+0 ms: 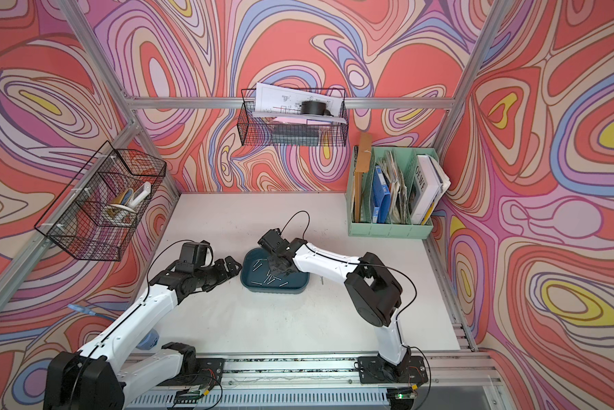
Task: Take out the screws from the storage box
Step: Pick up the screw from the storage box, then place the screw at the center of the board.
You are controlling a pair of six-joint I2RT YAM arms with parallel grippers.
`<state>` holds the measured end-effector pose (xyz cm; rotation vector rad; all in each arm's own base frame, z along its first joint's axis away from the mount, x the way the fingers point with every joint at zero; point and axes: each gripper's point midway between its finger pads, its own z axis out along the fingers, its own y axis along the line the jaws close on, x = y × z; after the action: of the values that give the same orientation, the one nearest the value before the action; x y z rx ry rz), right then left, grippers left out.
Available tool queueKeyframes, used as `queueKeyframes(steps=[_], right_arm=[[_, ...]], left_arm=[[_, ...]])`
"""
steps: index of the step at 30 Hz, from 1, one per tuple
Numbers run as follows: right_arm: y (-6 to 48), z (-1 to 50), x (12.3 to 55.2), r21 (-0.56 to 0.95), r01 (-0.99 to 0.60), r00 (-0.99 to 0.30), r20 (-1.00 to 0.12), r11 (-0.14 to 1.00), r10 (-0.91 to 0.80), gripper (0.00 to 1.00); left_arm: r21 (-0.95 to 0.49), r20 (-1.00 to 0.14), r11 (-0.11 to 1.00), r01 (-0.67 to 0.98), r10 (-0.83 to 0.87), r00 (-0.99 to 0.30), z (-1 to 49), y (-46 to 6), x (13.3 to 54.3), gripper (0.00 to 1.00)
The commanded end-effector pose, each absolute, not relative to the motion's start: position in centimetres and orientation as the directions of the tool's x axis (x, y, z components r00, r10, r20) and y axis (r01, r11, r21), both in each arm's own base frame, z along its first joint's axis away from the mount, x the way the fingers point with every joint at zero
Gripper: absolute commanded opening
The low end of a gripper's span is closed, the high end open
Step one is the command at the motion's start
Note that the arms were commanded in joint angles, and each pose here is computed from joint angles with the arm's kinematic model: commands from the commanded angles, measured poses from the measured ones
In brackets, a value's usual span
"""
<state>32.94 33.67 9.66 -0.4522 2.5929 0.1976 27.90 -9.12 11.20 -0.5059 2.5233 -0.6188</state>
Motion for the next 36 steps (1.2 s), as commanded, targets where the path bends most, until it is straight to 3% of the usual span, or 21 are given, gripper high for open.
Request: queueKeyframes(steps=[1,7,14,20,27,36], right_arm=[[31.2,12.9,32.9,0.010,-0.320,-0.789,-0.557,0.947,-0.261,0.00],[25.9,15.5,31.3,-0.038,-0.227,-0.781,-0.590,0.973,-0.205,0.00],[20.6,11.4,29.5,0.007,-0.115,-0.845,-0.527,0.993,-0.094,0.00],[22.6,7.7,29.0,0.104,-0.149,-0.882,-0.464,0.983,-0.085,0.00],[22.9,3.5,28.7,0.100,-0.134,-0.912,-0.401,0.986,-0.084,0.00],[21.8,1.6,28.4,0.090,-0.110,-0.924,-0.377,0.990,-0.069,0.00]], left_arm=[[-0.532,-0.384,0.824,-0.193,-0.439,-0.813,12.2,-9.9,28.4,0.89],[-0.537,-0.391,0.823,-0.183,-0.435,-0.811,12.5,-10.3,28.5,0.89],[-0.537,-0.385,0.825,-0.176,-0.426,-0.819,12.4,-10.8,28.8,0.89],[-0.537,-0.383,0.826,-0.174,-0.422,-0.822,12.4,-10.9,28.7,0.89],[-0.533,-0.378,0.827,-0.180,-0.423,-0.824,12.2,-10.8,28.5,0.89],[-0.533,-0.378,0.827,-0.180,-0.423,-0.824,12.2,-10.9,28.5,0.89]])
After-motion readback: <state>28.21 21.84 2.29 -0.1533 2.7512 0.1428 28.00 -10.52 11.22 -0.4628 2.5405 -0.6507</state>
